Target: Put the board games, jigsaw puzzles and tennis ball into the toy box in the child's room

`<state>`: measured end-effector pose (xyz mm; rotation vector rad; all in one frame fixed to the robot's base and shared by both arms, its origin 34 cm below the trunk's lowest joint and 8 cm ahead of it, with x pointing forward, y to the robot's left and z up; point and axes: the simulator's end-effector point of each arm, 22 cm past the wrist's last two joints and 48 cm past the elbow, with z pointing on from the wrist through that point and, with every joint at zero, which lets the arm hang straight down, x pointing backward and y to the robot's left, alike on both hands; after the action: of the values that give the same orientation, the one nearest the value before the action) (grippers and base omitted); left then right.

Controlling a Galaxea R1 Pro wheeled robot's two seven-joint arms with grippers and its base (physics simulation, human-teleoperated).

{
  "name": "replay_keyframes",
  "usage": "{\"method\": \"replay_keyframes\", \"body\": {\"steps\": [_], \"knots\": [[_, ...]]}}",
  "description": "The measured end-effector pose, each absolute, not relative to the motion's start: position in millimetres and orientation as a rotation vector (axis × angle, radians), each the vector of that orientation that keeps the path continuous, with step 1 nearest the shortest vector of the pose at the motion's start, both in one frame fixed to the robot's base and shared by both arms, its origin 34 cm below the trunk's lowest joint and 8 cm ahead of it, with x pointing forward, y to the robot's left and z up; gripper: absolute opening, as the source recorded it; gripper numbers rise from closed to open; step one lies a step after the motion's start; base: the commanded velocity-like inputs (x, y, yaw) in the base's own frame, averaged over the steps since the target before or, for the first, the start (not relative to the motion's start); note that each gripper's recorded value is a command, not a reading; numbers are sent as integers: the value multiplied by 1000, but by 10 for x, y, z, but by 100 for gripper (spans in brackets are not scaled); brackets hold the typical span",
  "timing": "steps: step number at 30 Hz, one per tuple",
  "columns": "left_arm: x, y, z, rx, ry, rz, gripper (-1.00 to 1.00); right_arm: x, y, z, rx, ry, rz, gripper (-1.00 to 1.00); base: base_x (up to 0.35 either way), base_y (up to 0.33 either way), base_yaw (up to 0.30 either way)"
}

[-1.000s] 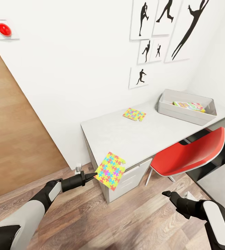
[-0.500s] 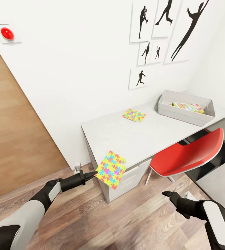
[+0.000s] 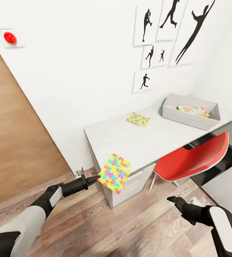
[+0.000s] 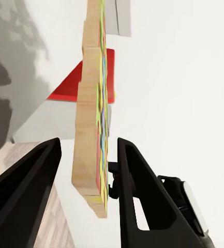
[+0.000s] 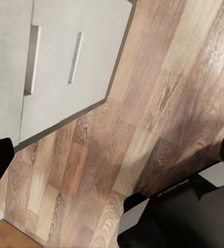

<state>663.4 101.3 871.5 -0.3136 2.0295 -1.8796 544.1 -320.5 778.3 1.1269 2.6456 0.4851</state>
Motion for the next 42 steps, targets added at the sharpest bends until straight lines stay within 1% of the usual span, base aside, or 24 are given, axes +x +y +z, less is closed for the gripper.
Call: {"method": "replay_keyframes", "body": {"steps": [42], "knots": [[6556,1020,8858,-330,2033,-1896,-100,5368,-3214,7921,1125,2645,486,100,0,0,0]]}}
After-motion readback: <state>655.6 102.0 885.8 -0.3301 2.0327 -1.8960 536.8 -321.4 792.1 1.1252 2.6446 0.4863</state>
